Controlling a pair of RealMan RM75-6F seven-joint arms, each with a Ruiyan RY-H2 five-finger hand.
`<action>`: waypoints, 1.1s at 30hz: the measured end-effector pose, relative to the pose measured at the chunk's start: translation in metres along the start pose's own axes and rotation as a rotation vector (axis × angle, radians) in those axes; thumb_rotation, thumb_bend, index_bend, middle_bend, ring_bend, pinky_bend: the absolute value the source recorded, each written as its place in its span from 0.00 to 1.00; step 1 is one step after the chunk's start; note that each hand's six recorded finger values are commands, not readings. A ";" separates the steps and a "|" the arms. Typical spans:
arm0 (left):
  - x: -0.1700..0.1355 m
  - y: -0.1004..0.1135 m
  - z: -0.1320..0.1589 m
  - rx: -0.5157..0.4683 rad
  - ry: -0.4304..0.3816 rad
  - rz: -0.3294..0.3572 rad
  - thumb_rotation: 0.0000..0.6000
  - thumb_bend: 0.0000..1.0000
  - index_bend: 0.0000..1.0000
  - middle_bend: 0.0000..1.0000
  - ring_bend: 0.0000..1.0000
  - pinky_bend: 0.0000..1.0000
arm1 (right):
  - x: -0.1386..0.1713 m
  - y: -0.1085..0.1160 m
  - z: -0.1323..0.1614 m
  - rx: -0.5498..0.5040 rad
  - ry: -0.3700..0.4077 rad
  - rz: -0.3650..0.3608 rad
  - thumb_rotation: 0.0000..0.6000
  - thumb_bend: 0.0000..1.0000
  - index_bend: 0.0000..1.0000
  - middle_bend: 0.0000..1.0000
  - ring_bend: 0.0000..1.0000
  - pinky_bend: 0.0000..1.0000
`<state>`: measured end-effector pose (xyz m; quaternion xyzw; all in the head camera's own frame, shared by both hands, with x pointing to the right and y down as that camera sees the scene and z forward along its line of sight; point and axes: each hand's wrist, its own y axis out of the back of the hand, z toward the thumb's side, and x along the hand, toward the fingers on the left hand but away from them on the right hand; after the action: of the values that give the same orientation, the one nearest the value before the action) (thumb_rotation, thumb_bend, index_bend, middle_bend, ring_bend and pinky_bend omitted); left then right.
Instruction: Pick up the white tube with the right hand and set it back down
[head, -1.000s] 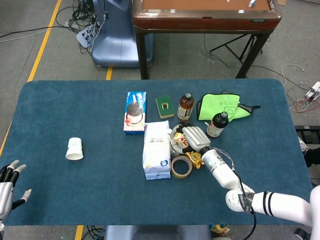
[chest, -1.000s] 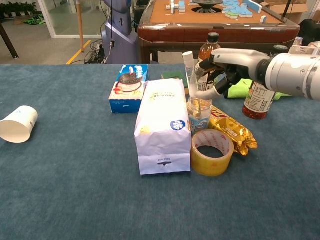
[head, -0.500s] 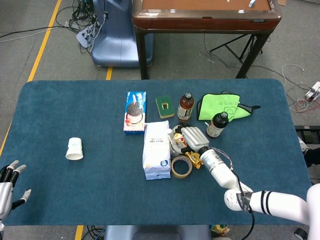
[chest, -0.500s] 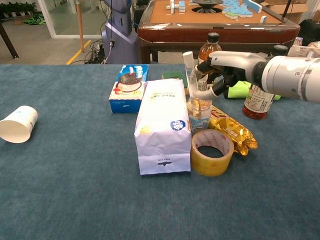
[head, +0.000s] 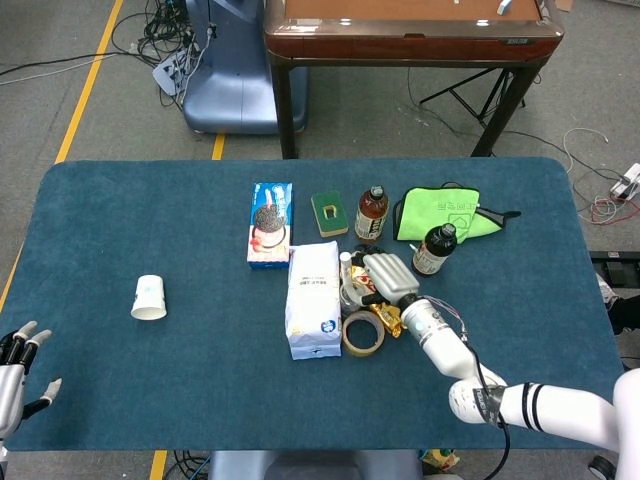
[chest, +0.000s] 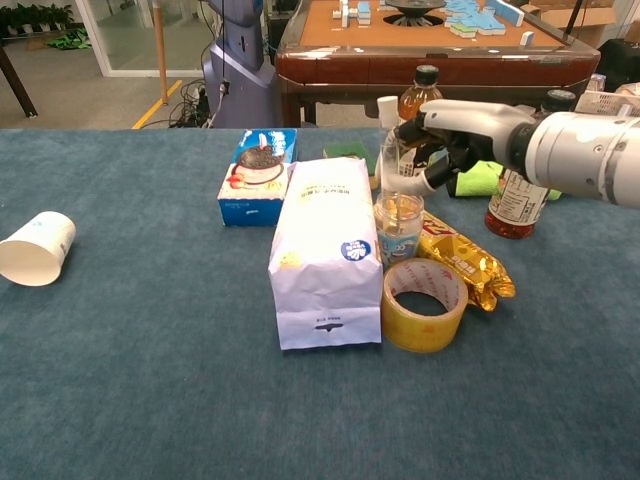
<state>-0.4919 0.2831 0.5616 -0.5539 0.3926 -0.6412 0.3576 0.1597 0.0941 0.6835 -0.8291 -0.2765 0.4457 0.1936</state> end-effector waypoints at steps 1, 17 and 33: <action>0.000 0.000 0.000 0.000 0.000 0.000 1.00 0.27 0.20 0.10 0.11 0.00 | 0.001 0.001 0.000 -0.001 0.004 -0.006 1.00 0.57 0.53 0.36 0.14 0.14; 0.000 0.005 0.003 0.005 -0.004 0.009 1.00 0.27 0.20 0.10 0.11 0.00 | 0.034 0.038 0.009 0.002 0.094 -0.159 1.00 0.57 0.64 0.44 0.25 0.14; 0.003 0.011 0.019 0.008 -0.040 0.018 1.00 0.27 0.20 0.10 0.11 0.00 | 0.097 0.093 -0.001 -0.069 0.127 -0.270 1.00 0.57 0.66 0.54 0.40 0.22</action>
<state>-0.4734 0.2737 0.5548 -0.5617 0.3877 -0.6282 0.3734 0.2303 0.0836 0.5699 -0.8169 -0.3879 0.3527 0.2404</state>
